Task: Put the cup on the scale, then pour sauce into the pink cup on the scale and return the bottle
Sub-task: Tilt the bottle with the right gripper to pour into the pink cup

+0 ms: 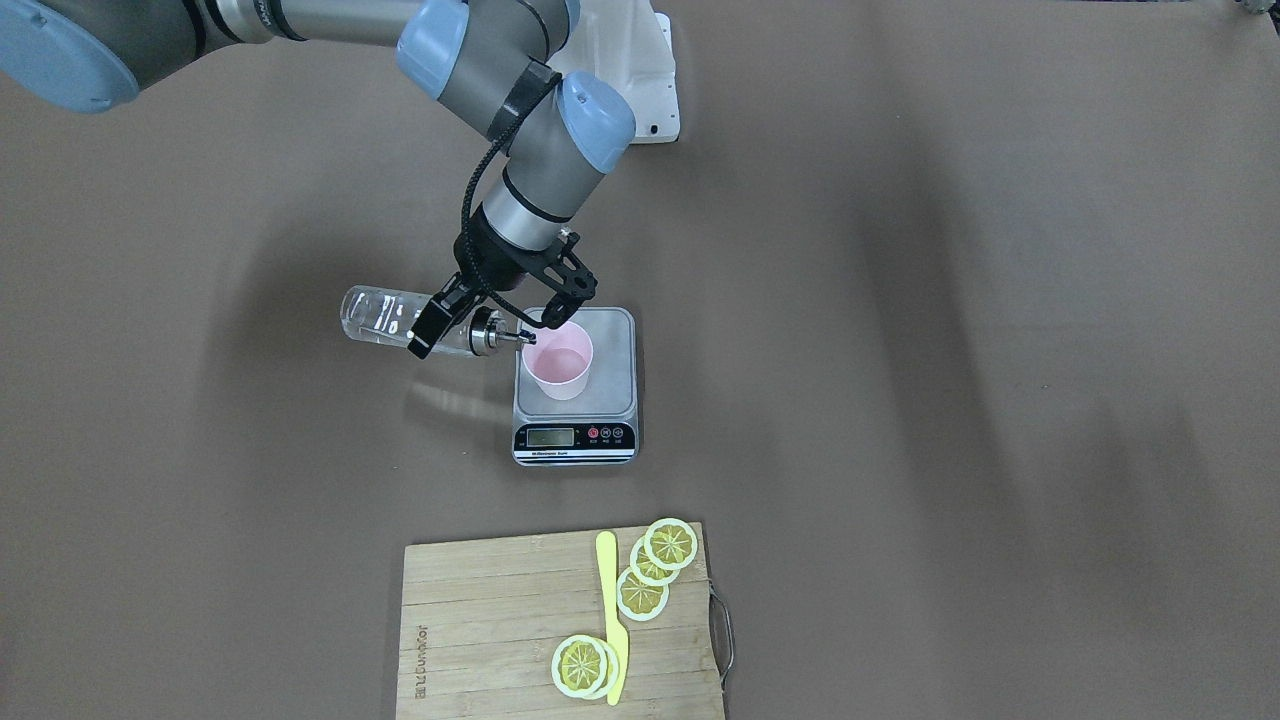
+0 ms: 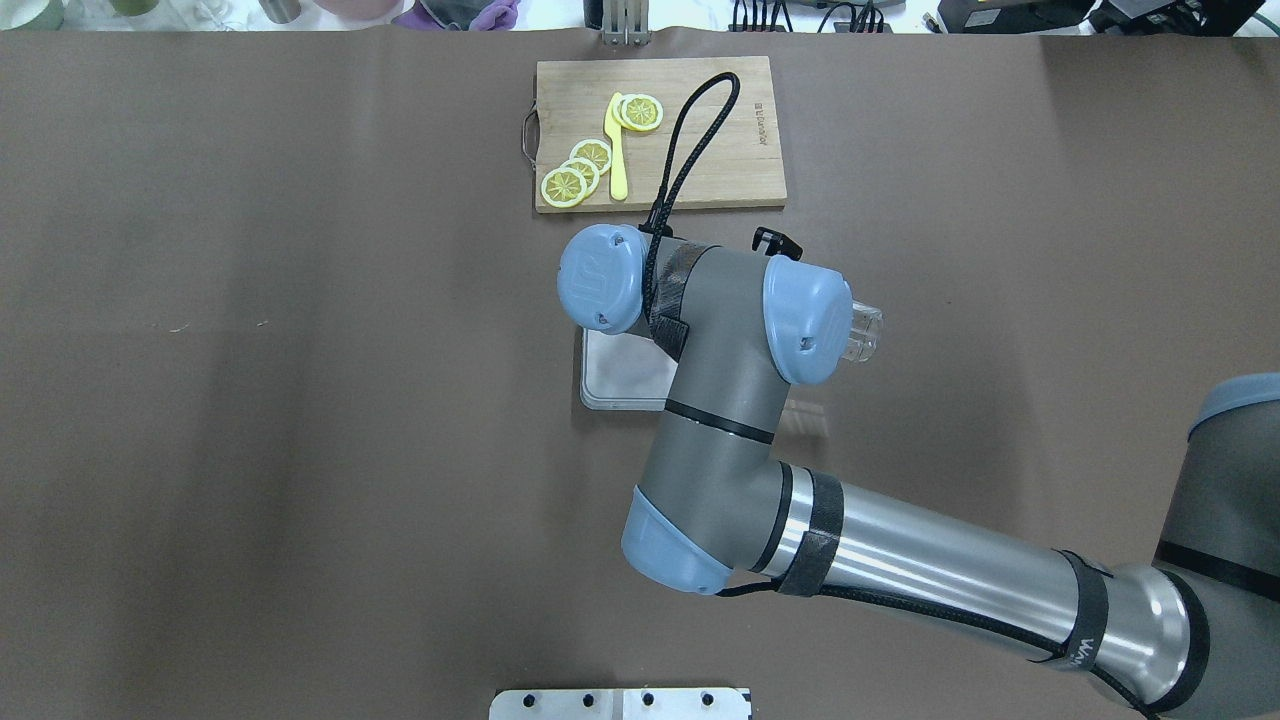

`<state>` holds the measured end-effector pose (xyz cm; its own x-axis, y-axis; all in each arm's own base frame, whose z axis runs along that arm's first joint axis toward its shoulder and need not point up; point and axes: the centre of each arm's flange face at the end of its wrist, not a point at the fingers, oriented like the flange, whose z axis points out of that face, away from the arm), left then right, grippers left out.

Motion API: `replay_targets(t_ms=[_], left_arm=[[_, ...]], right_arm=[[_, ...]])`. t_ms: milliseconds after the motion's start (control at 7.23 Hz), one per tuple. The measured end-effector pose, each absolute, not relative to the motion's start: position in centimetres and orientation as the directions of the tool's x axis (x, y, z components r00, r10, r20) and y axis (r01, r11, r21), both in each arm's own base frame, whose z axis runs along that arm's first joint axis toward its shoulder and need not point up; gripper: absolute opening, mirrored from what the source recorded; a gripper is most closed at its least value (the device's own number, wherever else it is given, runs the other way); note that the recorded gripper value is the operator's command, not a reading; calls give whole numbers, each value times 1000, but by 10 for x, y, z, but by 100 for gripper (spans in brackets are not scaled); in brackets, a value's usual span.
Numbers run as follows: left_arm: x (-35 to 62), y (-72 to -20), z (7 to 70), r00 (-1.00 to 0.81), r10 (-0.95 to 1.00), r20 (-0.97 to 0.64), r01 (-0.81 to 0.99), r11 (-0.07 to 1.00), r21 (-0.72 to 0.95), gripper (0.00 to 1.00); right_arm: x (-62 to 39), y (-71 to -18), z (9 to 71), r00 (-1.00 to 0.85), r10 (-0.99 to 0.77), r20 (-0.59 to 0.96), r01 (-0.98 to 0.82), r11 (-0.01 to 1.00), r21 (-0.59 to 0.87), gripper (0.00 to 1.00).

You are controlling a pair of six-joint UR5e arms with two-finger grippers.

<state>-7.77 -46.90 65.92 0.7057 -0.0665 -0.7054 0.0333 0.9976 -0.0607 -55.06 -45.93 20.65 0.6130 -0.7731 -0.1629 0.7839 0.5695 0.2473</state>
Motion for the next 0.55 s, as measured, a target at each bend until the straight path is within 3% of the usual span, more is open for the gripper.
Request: replay_targets(t_ms=[553], left_arm=[[-78, -468, 658, 706, -69, -705, 37, 997, -62, 100]], right_arm=[[-549, -460, 197, 603, -773, -196, 797, 575, 187, 12]])
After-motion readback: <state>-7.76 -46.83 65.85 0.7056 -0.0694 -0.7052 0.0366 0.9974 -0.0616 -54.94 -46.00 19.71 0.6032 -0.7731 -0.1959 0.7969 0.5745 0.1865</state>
